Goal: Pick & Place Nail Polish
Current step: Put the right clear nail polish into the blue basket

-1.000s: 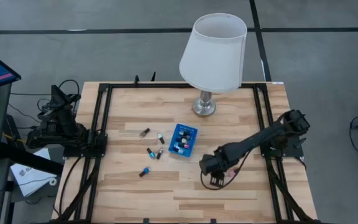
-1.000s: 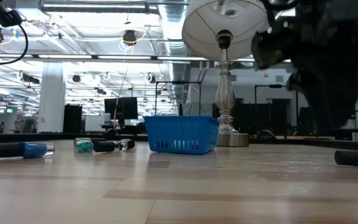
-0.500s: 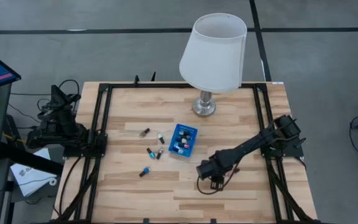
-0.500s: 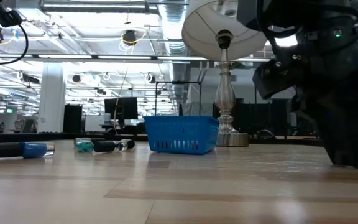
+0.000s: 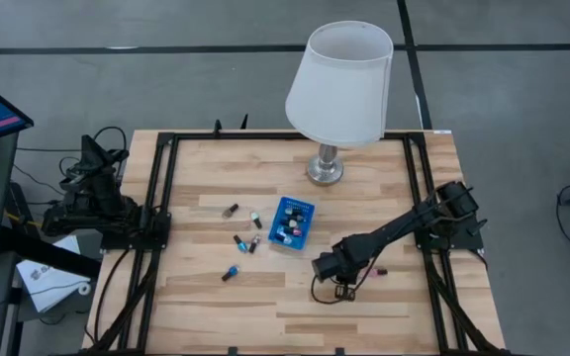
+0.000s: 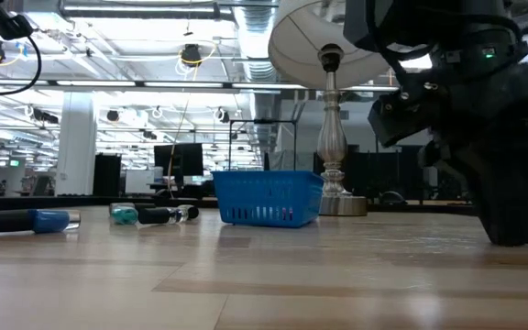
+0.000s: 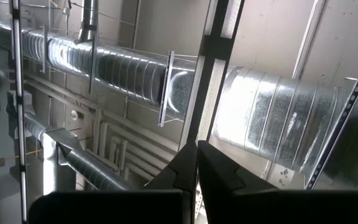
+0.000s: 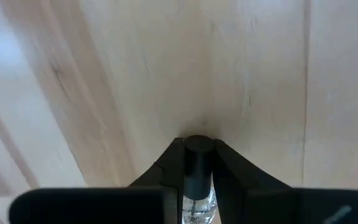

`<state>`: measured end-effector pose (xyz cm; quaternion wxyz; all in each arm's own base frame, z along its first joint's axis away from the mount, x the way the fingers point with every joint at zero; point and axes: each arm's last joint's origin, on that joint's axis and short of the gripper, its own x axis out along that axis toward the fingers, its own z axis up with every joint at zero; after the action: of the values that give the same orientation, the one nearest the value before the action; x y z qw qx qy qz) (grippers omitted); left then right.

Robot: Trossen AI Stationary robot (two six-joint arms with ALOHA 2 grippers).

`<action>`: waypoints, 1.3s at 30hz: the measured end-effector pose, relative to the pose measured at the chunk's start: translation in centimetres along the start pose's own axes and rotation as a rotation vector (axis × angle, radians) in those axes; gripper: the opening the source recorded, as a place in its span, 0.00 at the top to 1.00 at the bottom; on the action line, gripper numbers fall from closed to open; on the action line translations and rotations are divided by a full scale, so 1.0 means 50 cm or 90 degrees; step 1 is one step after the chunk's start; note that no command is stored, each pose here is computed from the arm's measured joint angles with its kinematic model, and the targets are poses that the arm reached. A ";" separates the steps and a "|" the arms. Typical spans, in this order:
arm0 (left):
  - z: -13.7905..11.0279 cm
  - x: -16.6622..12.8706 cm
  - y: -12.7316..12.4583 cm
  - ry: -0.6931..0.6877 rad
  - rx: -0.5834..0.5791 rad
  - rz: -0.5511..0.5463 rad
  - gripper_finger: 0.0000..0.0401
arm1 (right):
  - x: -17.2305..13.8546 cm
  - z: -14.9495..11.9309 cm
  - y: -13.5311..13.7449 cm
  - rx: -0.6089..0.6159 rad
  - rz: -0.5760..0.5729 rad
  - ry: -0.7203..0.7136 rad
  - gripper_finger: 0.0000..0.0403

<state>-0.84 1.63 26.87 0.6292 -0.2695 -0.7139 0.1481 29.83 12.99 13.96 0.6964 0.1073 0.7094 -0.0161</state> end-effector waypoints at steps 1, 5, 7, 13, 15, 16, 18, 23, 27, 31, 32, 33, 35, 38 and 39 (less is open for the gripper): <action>0.000 0.000 0.000 0.000 0.000 0.000 0.98 | -0.010 0.006 -0.005 0.003 0.002 -0.024 0.89; 0.000 0.000 0.000 0.000 -0.003 0.000 0.98 | -0.089 0.018 -0.042 0.038 0.014 -0.117 0.89; 0.000 0.000 0.000 0.000 -0.006 0.000 0.98 | -0.129 0.027 -0.070 0.069 0.007 -0.181 0.89; 0.000 0.000 0.000 0.000 -0.006 0.000 0.98 | -0.224 0.073 -0.158 0.120 -0.028 -0.320 0.89; 0.000 0.000 0.000 0.000 -0.006 0.000 0.98 | -0.237 0.104 -0.180 0.118 -0.032 -0.351 0.89; 0.000 0.000 0.000 0.000 -0.006 0.000 0.98 | -0.240 0.118 -0.189 0.112 -0.039 -0.355 0.89; 0.000 0.000 0.000 0.000 -0.006 0.000 0.98 | -0.239 0.152 -0.203 0.101 -0.050 -0.363 0.89; 0.000 0.000 0.000 0.000 -0.005 -0.001 0.98 | -0.225 0.222 -0.208 0.048 -0.049 -0.361 0.89; 0.000 0.000 0.000 0.000 -0.005 -0.002 0.98 | -0.190 0.260 -0.205 0.007 -0.038 -0.325 0.89; 0.000 0.000 0.000 0.000 -0.005 -0.001 0.98 | -0.153 0.283 -0.204 0.000 -0.027 -0.300 0.89; 0.000 0.000 0.000 0.000 -0.005 0.000 0.98 | -0.144 0.284 -0.204 -0.003 -0.027 -0.292 0.89; 0.000 0.000 0.000 0.000 -0.005 -0.001 0.98 | -0.134 0.284 -0.204 -0.008 -0.031 -0.279 0.88; 0.000 0.000 0.000 0.000 -0.005 0.001 0.98 | -0.117 0.293 -0.205 -0.013 -0.032 -0.278 0.88; 0.000 0.000 0.000 0.000 -0.005 0.001 0.98 | -0.099 0.295 -0.207 -0.012 -0.035 -0.259 0.87; 0.000 0.000 0.000 0.000 -0.005 0.000 0.98 | -0.096 0.296 -0.207 -0.012 -0.035 -0.257 0.86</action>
<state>-0.84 1.64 26.87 0.6281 -0.2721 -0.7143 0.1456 42.62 -0.29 16.96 0.8248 0.0758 0.5580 -0.0498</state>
